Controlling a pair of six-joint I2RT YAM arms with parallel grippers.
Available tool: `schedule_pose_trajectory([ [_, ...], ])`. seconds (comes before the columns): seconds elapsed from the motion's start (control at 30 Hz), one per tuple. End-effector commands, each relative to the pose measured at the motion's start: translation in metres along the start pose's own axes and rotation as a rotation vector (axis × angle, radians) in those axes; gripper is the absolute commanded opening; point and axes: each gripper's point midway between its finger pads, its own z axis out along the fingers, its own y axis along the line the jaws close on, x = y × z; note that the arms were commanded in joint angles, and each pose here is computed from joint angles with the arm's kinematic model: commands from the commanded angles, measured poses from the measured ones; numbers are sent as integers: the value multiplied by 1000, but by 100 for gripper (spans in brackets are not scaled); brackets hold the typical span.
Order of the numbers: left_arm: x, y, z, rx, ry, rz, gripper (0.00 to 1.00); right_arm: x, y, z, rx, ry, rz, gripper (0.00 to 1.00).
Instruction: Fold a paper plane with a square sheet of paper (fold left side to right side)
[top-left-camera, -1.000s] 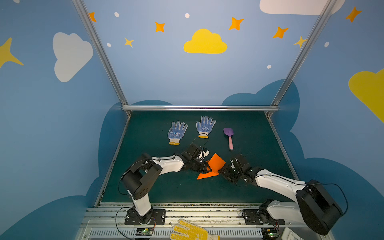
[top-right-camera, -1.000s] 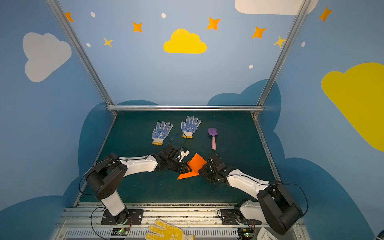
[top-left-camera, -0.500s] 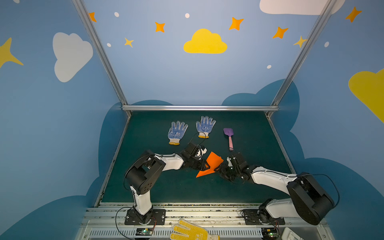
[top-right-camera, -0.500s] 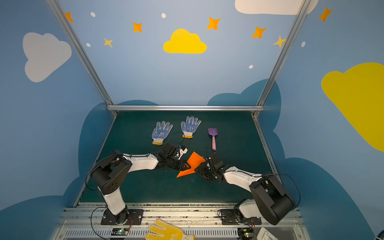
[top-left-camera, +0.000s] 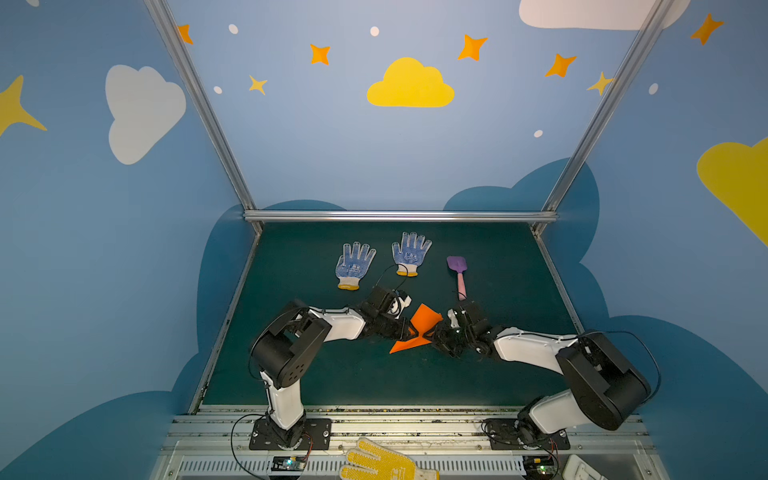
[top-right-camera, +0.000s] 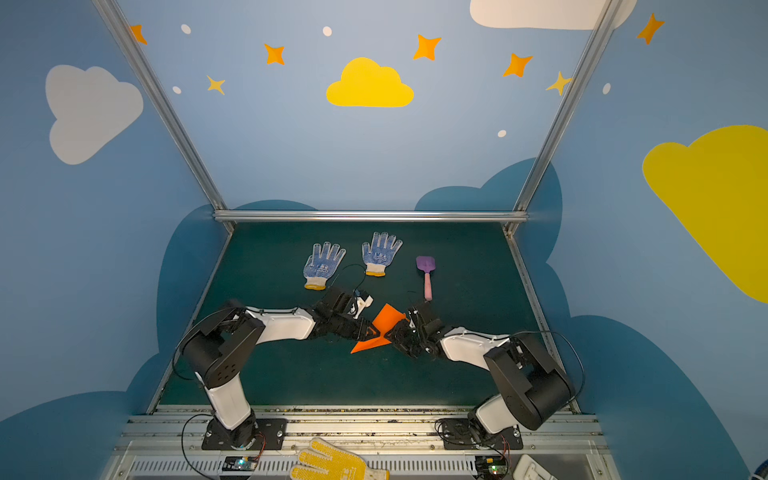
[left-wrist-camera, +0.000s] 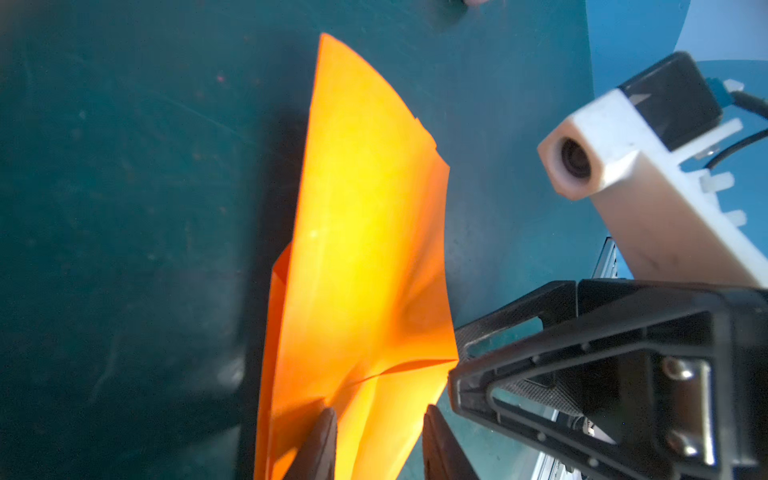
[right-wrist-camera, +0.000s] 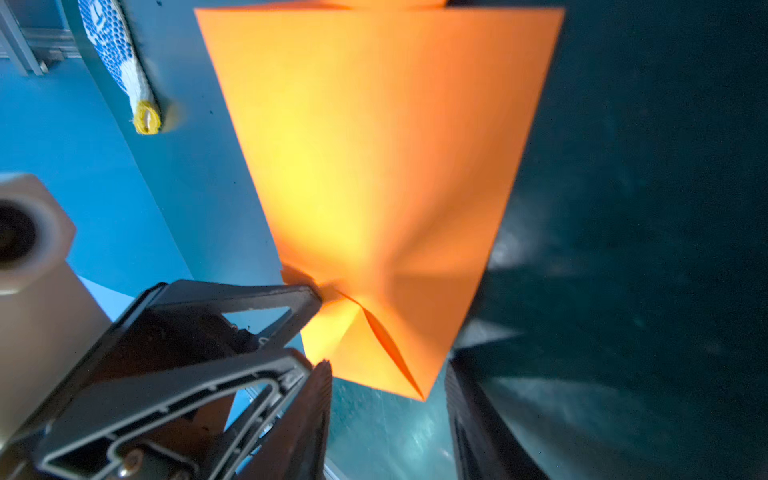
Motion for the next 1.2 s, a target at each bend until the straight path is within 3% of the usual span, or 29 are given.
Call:
schedule_pose_trajectory([
  [0.0, 5, 5, 3, 5, 14, -14, 36, -7, 0, 4, 9, -15, 19, 39],
  [0.2, -2, -2, -2, 13, 8, -3, 36, -14, -4, 5, 32, -20, 23, 2],
  [0.23, -4, -5, -4, 14, 5, 1, 36, -14, -4, 5, 33, -16, 21, 0],
  [0.43, -10, -20, -27, -12, -18, 31, 38, -16, 1, -7, 32, -19, 0, 0],
  [0.7, 9, -29, -47, -156, -16, 152, 49, -15, 16, -27, 20, -25, -28, 0],
  [1.17, 32, -32, -37, -386, -65, 407, 49, -13, 36, -49, 7, -33, -46, 0],
])
